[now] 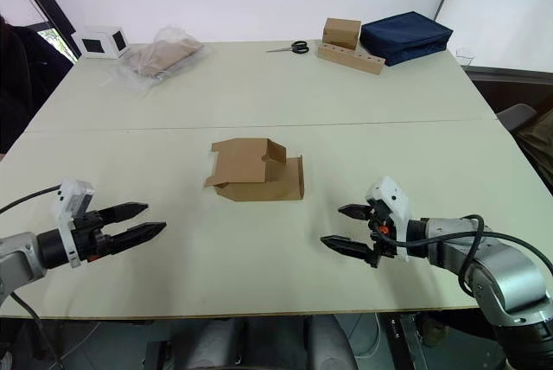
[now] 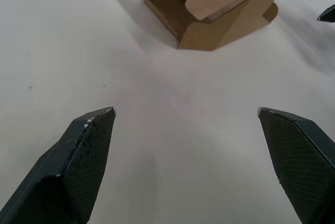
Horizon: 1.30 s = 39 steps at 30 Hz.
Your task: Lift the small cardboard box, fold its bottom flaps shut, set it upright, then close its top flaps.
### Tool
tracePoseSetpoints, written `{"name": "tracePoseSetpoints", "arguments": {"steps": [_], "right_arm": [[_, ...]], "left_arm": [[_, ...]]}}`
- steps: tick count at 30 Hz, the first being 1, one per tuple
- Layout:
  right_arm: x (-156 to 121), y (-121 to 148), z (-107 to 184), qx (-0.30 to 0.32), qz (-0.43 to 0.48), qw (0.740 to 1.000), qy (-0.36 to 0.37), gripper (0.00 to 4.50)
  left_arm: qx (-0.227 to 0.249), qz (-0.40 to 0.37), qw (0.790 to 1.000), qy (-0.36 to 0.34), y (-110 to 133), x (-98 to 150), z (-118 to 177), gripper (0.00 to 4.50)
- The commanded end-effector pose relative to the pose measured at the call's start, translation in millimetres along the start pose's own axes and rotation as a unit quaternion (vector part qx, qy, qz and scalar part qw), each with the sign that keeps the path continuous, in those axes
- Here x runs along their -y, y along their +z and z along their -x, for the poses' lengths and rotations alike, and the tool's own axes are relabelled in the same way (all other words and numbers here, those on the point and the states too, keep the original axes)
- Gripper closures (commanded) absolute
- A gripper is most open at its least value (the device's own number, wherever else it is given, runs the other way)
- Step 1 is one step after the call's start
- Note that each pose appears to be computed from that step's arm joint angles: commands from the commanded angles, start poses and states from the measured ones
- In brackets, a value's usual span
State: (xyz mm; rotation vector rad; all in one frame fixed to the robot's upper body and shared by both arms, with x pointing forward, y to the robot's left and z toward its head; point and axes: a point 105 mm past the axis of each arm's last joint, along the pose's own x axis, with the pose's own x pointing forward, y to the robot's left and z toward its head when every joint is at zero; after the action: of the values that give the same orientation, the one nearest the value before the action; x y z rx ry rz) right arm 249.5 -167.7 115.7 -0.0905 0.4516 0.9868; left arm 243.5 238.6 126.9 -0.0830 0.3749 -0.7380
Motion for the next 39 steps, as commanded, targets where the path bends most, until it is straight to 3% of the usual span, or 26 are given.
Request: {"name": "tracePoseSetpoints", "arguments": {"steps": [1,12,19,28,39], "right_arm": [[2,18,5,0.034,0.055,0.997,-0.03,0.08],[-1,45,5,0.052,0.142,0.987,-0.045,0.08],[-27,70,-15,0.07,0.206,0.976,-0.019,0.08],[-45,76,-31,0.08,0.214,0.974,-0.017,0.08],[-46,73,-30,0.08,0.202,0.975,-0.039,0.08]], "left_arm": [[0.014,-0.002,1.0,0.013,16,-8,4,0.03],[-0.009,0.106,0.994,-0.039,41,-29,-8,0.03],[-0.026,0.212,0.964,-0.157,57,-16,-56,0.03],[-0.03,0.29,0.933,-0.212,65,-13,-105,0.03],[-0.045,0.321,0.912,-0.251,71,-7,-125,0.03]]}}
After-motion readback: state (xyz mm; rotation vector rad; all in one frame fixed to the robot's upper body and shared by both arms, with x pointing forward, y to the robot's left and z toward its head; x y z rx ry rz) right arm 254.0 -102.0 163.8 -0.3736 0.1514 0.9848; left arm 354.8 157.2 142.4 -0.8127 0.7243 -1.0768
